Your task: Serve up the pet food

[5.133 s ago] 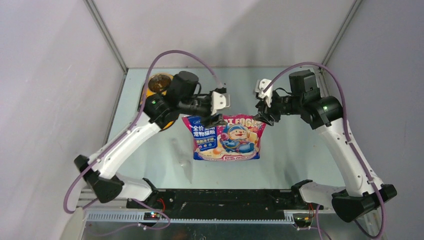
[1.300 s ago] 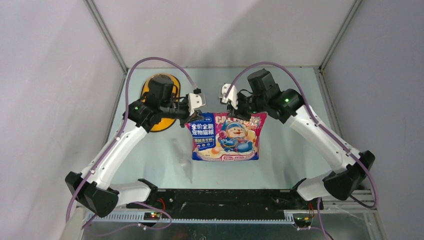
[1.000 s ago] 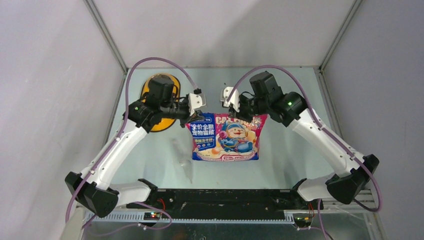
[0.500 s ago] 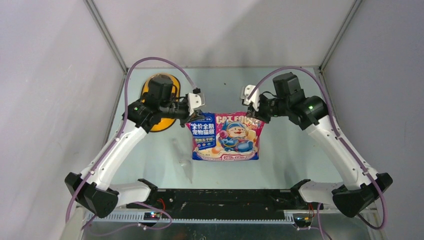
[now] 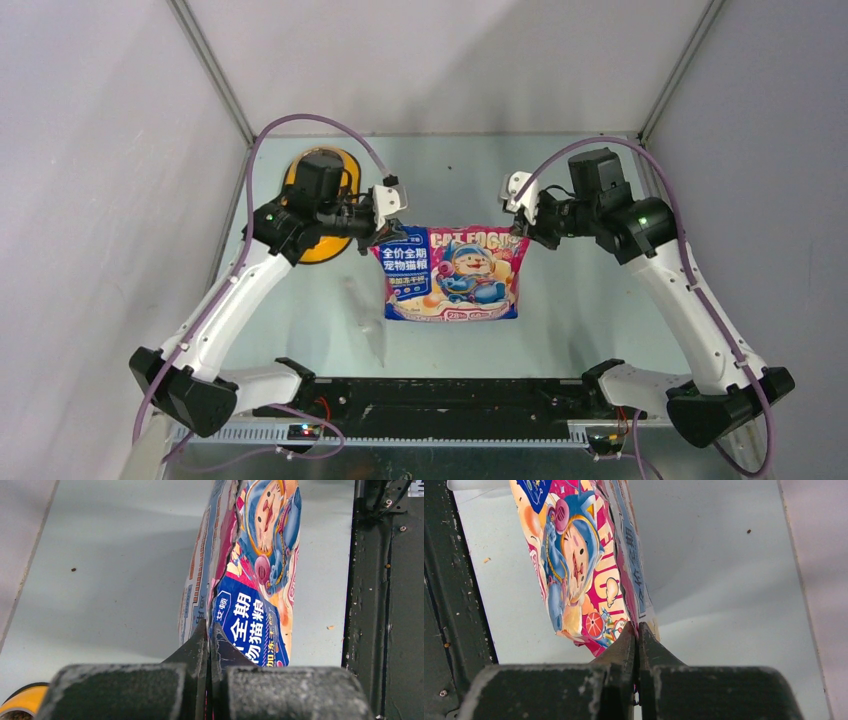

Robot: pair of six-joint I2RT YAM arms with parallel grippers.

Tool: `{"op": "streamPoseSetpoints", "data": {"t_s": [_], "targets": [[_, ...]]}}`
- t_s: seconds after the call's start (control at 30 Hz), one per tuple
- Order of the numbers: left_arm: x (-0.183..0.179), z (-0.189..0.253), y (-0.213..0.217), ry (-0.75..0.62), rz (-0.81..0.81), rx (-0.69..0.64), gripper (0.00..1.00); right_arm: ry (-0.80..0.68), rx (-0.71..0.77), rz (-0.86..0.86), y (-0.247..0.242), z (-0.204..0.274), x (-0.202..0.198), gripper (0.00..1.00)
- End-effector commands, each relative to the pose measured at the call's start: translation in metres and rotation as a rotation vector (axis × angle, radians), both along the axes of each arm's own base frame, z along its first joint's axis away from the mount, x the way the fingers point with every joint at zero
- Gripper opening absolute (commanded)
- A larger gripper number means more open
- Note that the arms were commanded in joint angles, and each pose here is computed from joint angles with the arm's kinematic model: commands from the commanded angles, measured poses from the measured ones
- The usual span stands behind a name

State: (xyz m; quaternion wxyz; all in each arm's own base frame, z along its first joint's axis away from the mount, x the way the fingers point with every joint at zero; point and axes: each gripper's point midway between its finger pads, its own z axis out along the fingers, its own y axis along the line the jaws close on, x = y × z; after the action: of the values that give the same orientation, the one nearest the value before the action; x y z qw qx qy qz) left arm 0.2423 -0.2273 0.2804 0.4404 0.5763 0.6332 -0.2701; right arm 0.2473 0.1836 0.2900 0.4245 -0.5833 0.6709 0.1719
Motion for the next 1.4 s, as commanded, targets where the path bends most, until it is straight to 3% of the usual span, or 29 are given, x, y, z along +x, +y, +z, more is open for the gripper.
{"op": "streamPoseSetpoints", "data": {"t_s": [0.0, 0.03, 0.07, 0.1, 0.13, 0.17, 0.3, 0.37, 0.4, 0.47, 0.53, 0.73, 0.97, 1.13, 1.2, 1.23, 1.3, 1.37], "targets": [[0.007, 0.003, 0.022, -0.033, 0.093, 0.045, 0.00, -0.047, -0.058, -0.081, -0.029, 0.007, 0.004, 0.00], [0.007, 0.003, 0.022, -0.033, 0.093, 0.044, 0.00, -0.044, -0.053, -0.085, -0.029, 0.007, 0.003, 0.05], [0.007, 0.003, 0.022, -0.032, 0.093, 0.045, 0.00, -0.039, -0.047, -0.095, -0.029, 0.008, 0.004, 0.20], [0.007, 0.003, 0.022, -0.032, 0.092, 0.045, 0.00, -0.037, -0.045, -0.102, -0.030, 0.008, 0.004, 0.21], [0.007, 0.003, 0.022, -0.032, 0.091, 0.044, 0.00, -0.038, -0.052, -0.097, -0.030, 0.007, 0.003, 0.06], [0.007, 0.003, 0.022, -0.031, 0.091, 0.045, 0.00, -0.037, -0.064, -0.080, -0.031, 0.006, 0.001, 0.02], [0.004, 0.003, 0.020, -0.030, 0.072, 0.037, 0.00, -0.033, -0.067, -0.087, -0.033, 0.006, 0.001, 0.00], [0.001, 0.006, 0.016, -0.030, 0.042, 0.022, 0.11, -0.022, -0.053, -0.052, -0.030, 0.006, -0.004, 0.00], [-0.003, 0.008, 0.011, -0.031, 0.020, 0.016, 0.28, -0.015, -0.047, -0.047, -0.028, 0.006, -0.004, 0.00], [-0.009, 0.017, -0.001, -0.064, -0.030, -0.001, 0.47, 0.010, -0.026, -0.031, -0.023, 0.006, -0.006, 0.00], [-0.010, 0.026, -0.016, -0.112, -0.068, -0.003, 0.52, 0.033, -0.004, -0.025, -0.019, 0.007, -0.007, 0.00], [0.001, 0.046, -0.075, -0.177, -0.144, -0.038, 0.55, 0.056, 0.043, -0.029, -0.010, 0.012, -0.005, 0.00], [-0.009, 0.041, -0.126, -0.135, -0.282, -0.034, 0.45, 0.080, 0.095, -0.044, -0.005, 0.017, -0.006, 0.00], [-0.014, 0.033, -0.142, -0.155, -0.282, -0.009, 0.42, 0.074, 0.096, -0.043, -0.004, 0.018, -0.005, 0.00], [-0.010, 0.029, -0.144, -0.150, -0.261, 0.002, 0.22, 0.075, 0.098, -0.044, -0.004, 0.018, -0.004, 0.00], [-0.008, 0.027, -0.144, -0.148, -0.250, 0.010, 0.07, 0.076, 0.099, -0.042, -0.004, 0.018, -0.004, 0.00], [-0.007, 0.025, -0.141, -0.152, -0.240, 0.020, 0.01, 0.078, 0.099, -0.041, -0.004, 0.017, -0.005, 0.00], [-0.007, 0.025, -0.137, -0.165, -0.223, 0.030, 0.02, 0.075, 0.096, -0.040, -0.005, 0.016, -0.006, 0.00]]}}
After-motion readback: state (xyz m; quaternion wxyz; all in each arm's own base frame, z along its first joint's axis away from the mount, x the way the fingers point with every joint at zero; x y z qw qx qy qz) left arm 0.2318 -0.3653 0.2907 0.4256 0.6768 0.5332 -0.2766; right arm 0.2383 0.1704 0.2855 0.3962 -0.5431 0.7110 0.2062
